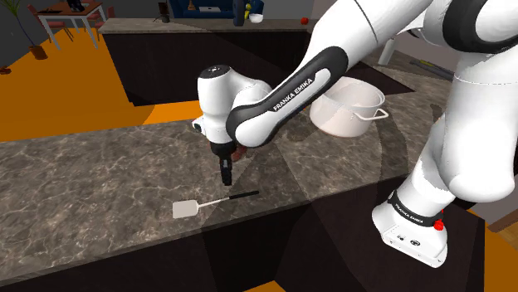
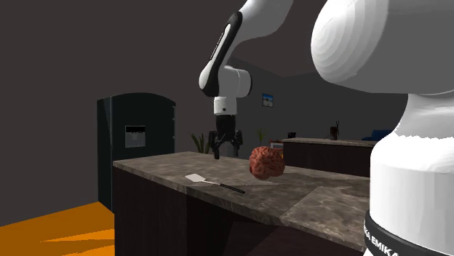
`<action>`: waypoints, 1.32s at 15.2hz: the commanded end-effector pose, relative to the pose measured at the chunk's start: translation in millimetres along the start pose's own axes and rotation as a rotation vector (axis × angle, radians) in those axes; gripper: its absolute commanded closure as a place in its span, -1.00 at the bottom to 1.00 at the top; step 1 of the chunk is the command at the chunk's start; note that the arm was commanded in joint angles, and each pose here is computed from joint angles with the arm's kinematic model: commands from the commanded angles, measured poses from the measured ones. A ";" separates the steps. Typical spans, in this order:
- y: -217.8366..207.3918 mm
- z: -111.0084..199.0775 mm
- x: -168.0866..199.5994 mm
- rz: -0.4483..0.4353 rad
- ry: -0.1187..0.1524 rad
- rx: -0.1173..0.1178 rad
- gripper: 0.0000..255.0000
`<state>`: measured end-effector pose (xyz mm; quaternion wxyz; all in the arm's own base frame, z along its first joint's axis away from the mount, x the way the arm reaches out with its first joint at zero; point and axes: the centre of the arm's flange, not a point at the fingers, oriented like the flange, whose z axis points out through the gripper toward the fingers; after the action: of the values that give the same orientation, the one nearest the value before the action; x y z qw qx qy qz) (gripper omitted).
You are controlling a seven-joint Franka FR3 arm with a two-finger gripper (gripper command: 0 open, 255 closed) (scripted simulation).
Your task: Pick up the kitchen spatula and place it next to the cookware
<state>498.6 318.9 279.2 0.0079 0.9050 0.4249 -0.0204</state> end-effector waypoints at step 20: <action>-36.6 87.8 41.6 -0.147 -0.023 -0.011 -1.00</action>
<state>494.4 371.5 189.7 0.0165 0.8711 0.4900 -0.0289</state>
